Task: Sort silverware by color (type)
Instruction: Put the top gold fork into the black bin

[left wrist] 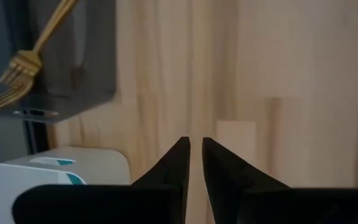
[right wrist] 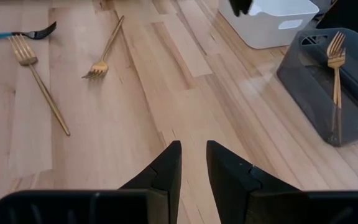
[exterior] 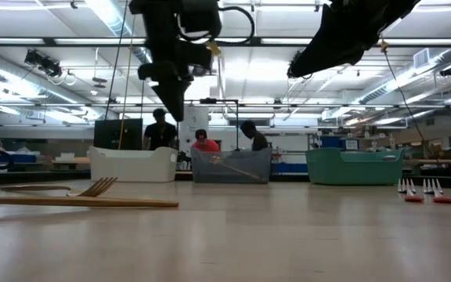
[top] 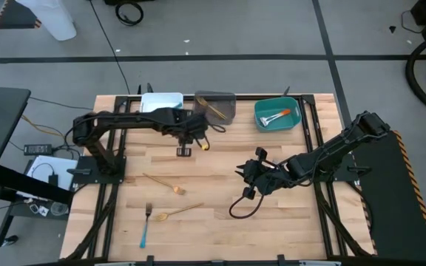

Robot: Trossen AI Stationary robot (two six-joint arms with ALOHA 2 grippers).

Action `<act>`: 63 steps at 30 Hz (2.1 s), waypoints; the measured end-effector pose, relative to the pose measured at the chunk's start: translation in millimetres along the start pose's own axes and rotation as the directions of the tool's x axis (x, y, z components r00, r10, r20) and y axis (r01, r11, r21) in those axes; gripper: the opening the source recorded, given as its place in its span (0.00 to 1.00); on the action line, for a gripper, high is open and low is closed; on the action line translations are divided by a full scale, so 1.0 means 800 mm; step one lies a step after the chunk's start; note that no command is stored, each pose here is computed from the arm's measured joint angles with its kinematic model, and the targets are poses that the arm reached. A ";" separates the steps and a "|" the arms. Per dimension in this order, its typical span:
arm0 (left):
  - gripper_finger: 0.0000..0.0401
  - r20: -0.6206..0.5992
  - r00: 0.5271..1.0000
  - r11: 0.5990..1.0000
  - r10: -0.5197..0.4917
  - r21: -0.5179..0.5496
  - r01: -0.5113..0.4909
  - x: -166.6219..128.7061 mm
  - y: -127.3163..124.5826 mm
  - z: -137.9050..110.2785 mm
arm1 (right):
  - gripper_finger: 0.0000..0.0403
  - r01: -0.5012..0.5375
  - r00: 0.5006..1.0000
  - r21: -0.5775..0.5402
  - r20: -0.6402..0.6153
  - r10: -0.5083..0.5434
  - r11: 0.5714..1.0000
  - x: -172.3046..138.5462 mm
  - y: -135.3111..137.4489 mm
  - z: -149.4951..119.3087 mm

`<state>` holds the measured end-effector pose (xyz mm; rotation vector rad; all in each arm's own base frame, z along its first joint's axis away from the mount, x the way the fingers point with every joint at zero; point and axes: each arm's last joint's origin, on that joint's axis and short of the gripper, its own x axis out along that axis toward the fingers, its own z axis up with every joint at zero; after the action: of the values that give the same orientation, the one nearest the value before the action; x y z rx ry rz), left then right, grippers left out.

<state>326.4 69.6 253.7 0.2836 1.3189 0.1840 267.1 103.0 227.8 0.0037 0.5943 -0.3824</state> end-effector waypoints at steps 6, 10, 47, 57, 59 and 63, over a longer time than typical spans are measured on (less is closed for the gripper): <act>0.13 0.026 1.000 1.000 -0.007 -0.003 0.007 -0.021 -0.016 -0.014 | 0.21 0.000 1.000 -0.001 0.000 0.000 1.000 0.000 0.000 0.000; 0.13 0.038 0.999 1.000 -0.023 -0.019 0.024 -0.030 -0.028 -0.027 | 0.21 0.000 1.000 -0.002 -0.001 0.000 1.000 0.000 0.000 0.000; 0.13 0.133 0.979 0.988 -0.152 0.001 0.153 -0.040 -0.198 -0.134 | 0.21 0.014 1.000 -0.003 0.001 -0.014 1.000 0.005 -0.006 0.003; 0.13 0.144 0.976 0.985 -0.166 0.070 0.157 -0.043 -0.207 -0.135 | 0.21 -0.021 1.000 -0.032 0.018 0.021 0.999 0.005 -0.003 0.007; 0.13 0.156 0.975 0.986 -0.160 0.069 0.151 -0.043 -0.207 -0.134 | 0.21 -0.021 1.000 -0.032 0.018 0.021 0.999 0.005 -0.003 0.007; 0.13 0.191 0.974 0.993 -0.119 0.045 0.113 -0.044 -0.207 -0.131 | 0.21 -0.021 1.000 -0.040 0.017 0.022 0.999 0.005 -0.003 0.007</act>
<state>211.8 -87.6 212.0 0.2464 1.1426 0.0338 272.1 98.6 230.3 -0.0317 0.5839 -0.3496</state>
